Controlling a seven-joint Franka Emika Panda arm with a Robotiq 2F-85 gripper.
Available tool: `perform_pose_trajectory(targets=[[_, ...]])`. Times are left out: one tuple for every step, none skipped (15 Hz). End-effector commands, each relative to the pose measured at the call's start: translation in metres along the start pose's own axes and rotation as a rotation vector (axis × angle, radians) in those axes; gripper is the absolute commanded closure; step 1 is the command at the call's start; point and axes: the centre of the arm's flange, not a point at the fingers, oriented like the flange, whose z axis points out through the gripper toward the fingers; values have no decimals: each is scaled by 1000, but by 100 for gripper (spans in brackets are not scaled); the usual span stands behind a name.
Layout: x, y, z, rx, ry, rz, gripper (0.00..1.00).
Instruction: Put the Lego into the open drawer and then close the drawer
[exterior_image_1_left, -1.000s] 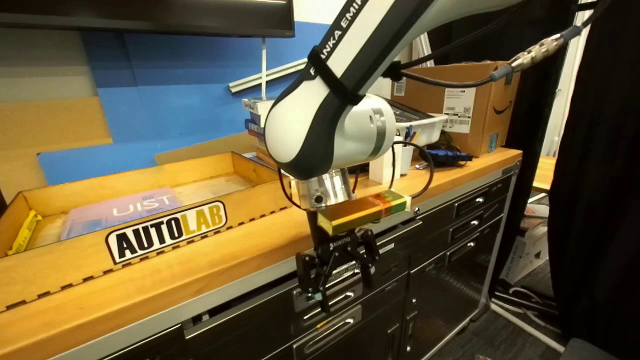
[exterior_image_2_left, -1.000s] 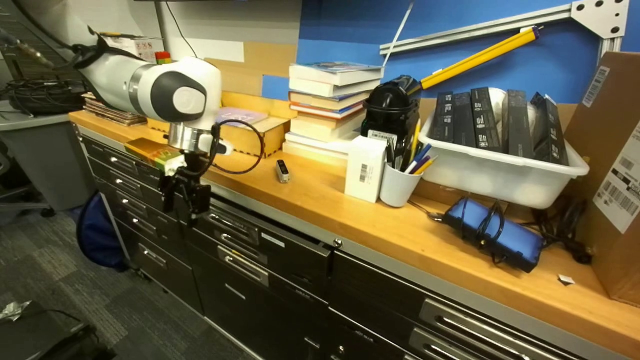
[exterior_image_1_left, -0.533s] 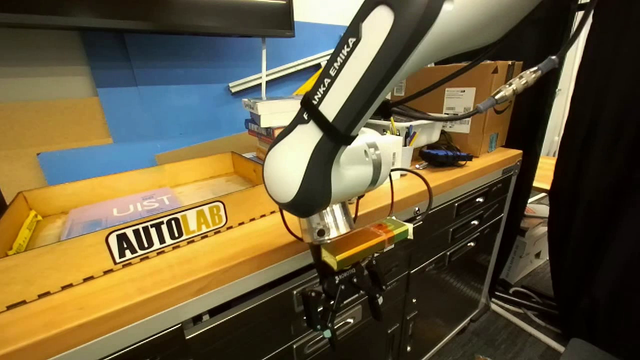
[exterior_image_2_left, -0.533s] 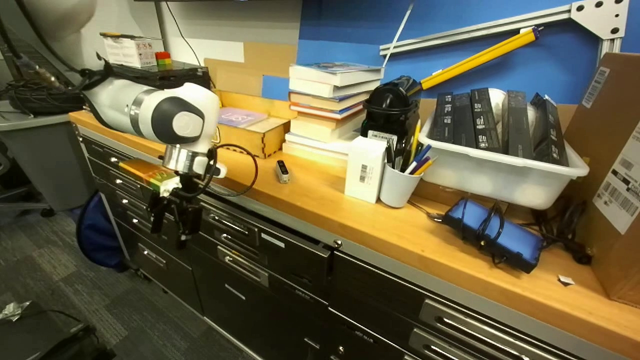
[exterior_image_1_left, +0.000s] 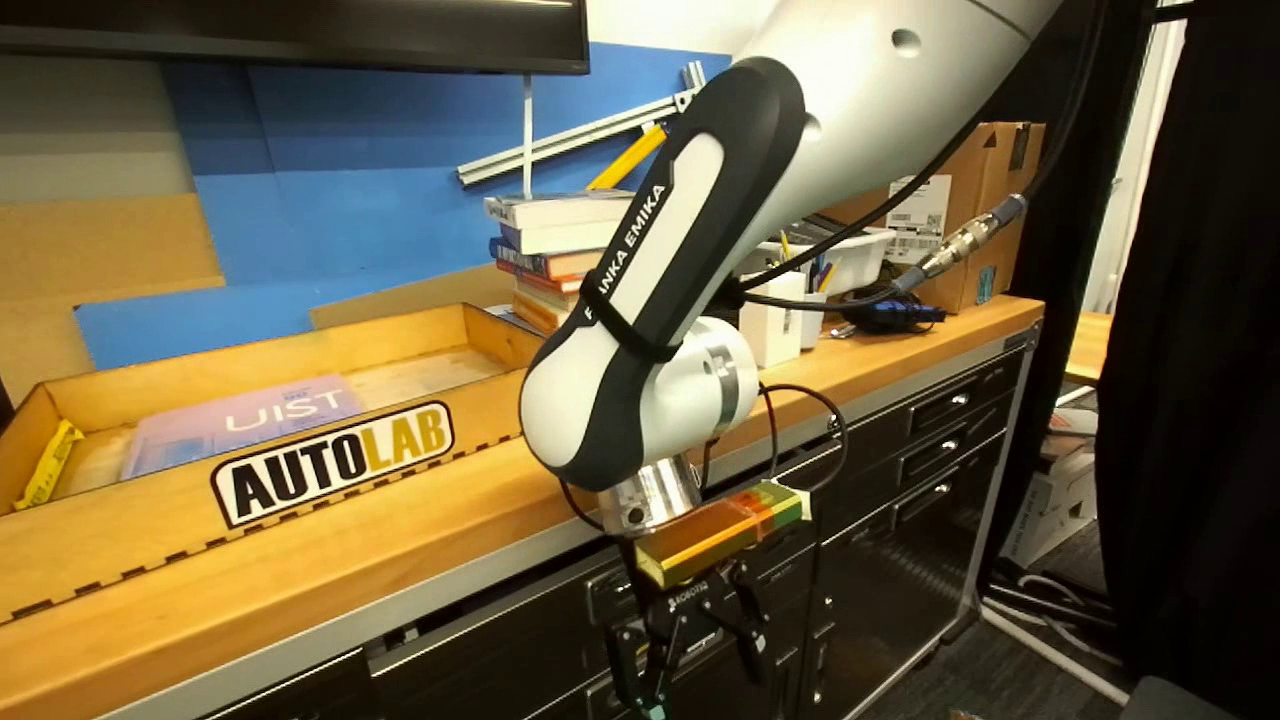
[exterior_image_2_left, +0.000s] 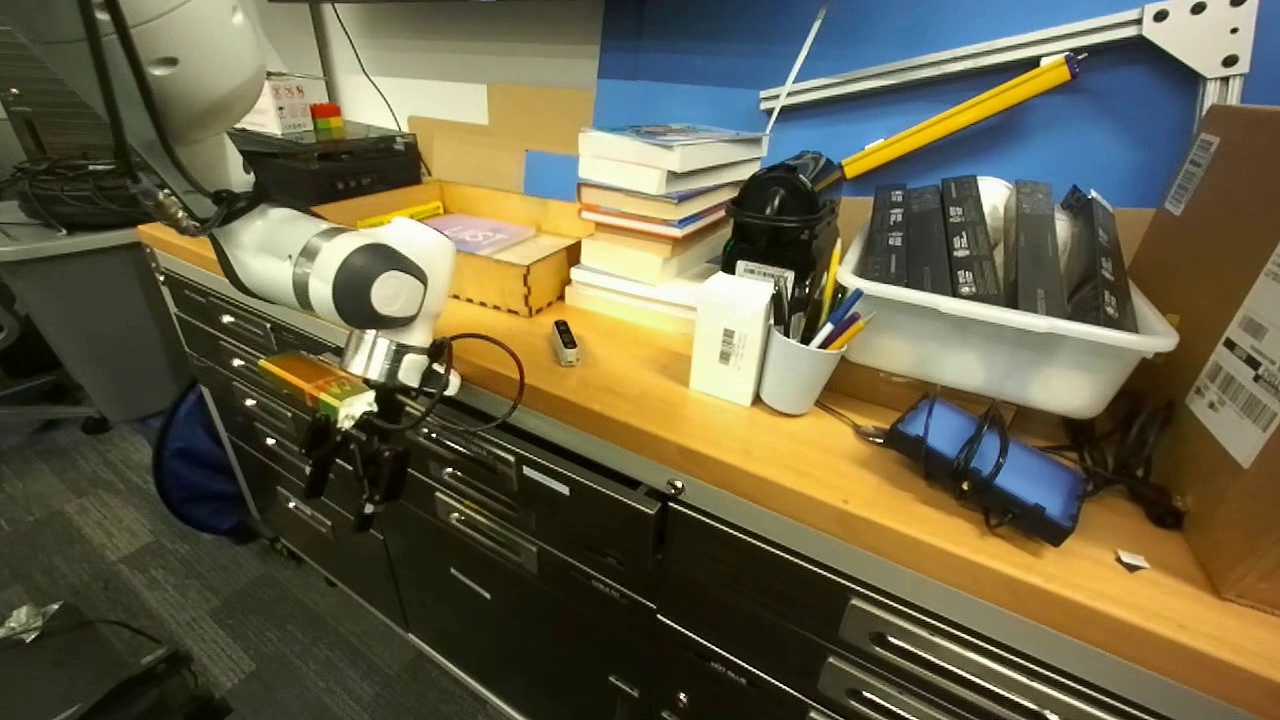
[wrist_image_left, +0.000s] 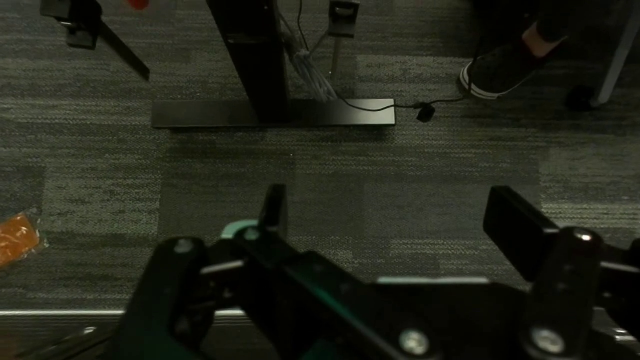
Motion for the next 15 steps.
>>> perform_pose_trajectory(targets=[[17,-3,-4,48,93,147,0],[15,-4,-6,73,123,176,0],[14,-4,-8,93,151,212,0],[11,-5,-11,115,182,238,0],[10,-6,-14,130,216,267,0],[9,-8,-17,134,252,294,0],[8,-8,-19,139,286,325,0],[7,-9,-21,145,323,354,0],[7,-9,-23,150,360,385,0],[8,-10,-25,151,399,415,0],[10,-11,-27,157,438,446,0],[12,-10,-29,159,481,475,0],[13,-9,-31,154,514,495,0],[14,-8,-33,149,551,515,0],[16,-7,-34,143,587,537,0]])
